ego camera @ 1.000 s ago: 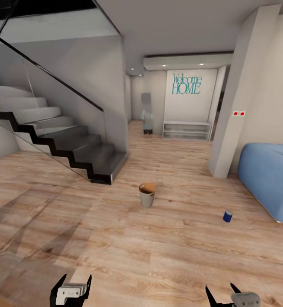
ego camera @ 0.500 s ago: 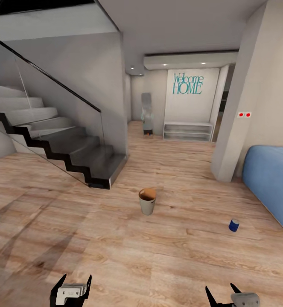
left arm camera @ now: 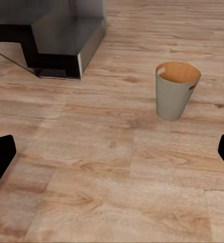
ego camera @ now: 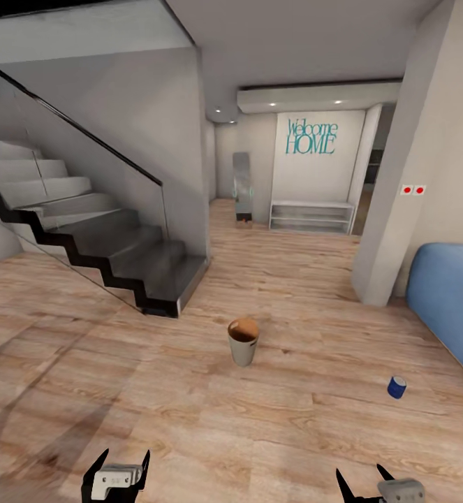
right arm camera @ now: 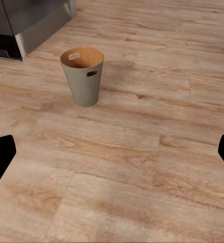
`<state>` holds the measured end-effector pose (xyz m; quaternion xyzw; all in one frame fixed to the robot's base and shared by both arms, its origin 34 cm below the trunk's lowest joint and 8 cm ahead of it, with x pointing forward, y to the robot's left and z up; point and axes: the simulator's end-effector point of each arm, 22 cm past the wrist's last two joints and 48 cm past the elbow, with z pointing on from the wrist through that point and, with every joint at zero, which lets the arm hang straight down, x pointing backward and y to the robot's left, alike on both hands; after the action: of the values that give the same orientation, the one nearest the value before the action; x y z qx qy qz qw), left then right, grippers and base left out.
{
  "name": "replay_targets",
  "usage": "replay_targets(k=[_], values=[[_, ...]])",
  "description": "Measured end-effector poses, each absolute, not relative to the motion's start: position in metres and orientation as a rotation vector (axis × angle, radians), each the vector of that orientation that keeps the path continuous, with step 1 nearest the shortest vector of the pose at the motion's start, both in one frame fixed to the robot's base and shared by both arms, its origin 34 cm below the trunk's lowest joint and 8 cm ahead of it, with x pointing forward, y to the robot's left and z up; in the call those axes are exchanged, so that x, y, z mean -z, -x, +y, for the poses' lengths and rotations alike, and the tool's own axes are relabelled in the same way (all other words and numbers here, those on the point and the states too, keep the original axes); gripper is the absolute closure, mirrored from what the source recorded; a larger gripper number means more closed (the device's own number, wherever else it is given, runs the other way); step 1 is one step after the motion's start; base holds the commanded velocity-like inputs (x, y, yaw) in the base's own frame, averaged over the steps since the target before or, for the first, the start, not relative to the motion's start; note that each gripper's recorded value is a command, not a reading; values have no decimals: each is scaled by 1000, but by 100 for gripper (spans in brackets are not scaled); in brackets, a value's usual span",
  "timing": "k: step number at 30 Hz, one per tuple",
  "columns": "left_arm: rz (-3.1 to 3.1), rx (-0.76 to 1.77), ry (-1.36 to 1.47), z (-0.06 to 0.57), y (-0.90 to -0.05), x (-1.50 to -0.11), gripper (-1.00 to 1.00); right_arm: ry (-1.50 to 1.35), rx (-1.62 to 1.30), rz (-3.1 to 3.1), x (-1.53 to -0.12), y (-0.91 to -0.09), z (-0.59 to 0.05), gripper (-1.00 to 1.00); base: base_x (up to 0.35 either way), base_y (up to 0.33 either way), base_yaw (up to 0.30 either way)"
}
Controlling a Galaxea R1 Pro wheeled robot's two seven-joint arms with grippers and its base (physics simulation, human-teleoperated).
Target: Put the three can of soda from the living room inside the tash can in the kitchen.
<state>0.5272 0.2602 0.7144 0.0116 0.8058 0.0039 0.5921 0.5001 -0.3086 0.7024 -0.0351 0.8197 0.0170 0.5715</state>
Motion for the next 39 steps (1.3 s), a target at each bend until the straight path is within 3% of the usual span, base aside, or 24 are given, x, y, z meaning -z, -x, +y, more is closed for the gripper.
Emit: replay_targets(k=[25, 39], values=[[1876, -9, -27, 260, -527, -714, -100, 92, -52, 1930, -699, -499, -303, -100, 313, 0, 174], [1876, -11, -26, 261, -527, -714, -100, 91, -51, 1930, -699, -499, -303, -100, 293, -15, 29]])
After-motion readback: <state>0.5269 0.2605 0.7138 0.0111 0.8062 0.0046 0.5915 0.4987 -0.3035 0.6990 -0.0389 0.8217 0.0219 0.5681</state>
